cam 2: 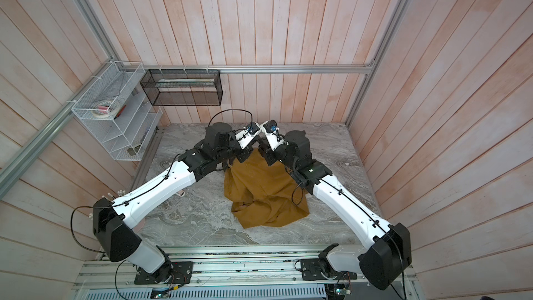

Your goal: Remove the belt from the trousers

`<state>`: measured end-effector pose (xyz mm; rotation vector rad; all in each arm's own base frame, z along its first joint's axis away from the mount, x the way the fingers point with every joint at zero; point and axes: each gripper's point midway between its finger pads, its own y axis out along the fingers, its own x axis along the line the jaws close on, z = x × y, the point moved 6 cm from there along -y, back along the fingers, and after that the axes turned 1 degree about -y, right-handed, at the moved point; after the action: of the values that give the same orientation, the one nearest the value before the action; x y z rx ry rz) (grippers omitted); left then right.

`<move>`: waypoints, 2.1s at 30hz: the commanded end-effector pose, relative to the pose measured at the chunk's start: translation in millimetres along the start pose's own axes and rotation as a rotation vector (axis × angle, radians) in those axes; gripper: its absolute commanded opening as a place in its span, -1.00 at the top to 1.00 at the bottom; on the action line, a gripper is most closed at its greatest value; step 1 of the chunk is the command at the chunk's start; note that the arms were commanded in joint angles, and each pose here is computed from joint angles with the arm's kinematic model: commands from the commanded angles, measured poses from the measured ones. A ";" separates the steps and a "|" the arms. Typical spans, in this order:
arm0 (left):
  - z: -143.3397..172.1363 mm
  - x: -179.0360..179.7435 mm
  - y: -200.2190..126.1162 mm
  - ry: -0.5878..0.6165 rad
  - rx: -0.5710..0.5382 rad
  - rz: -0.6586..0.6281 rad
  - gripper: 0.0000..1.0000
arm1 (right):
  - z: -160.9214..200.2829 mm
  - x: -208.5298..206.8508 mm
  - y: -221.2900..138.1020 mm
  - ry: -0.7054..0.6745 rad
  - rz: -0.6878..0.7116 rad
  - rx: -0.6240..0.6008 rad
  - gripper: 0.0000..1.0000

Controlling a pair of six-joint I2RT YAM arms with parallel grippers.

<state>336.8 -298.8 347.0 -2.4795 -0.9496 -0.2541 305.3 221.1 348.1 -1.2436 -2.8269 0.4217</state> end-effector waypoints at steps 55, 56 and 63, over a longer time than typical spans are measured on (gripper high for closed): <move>-62.0 21.5 -53.8 -0.107 -0.315 0.026 1.00 | 90.5 -11.0 11.0 0.156 -0.033 0.242 0.88; -62.2 22.1 -54.9 -0.108 -0.320 0.026 1.00 | 91.2 -12.1 10.8 0.161 -0.031 0.239 0.94; -67.9 25.7 -67.8 -0.126 -0.387 0.034 1.00 | 98.4 -16.1 9.7 0.178 -0.022 0.239 0.94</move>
<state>335.3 -289.9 336.0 -2.5731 -0.8897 -0.0736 306.4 215.9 322.0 -1.0921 -2.8313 0.3171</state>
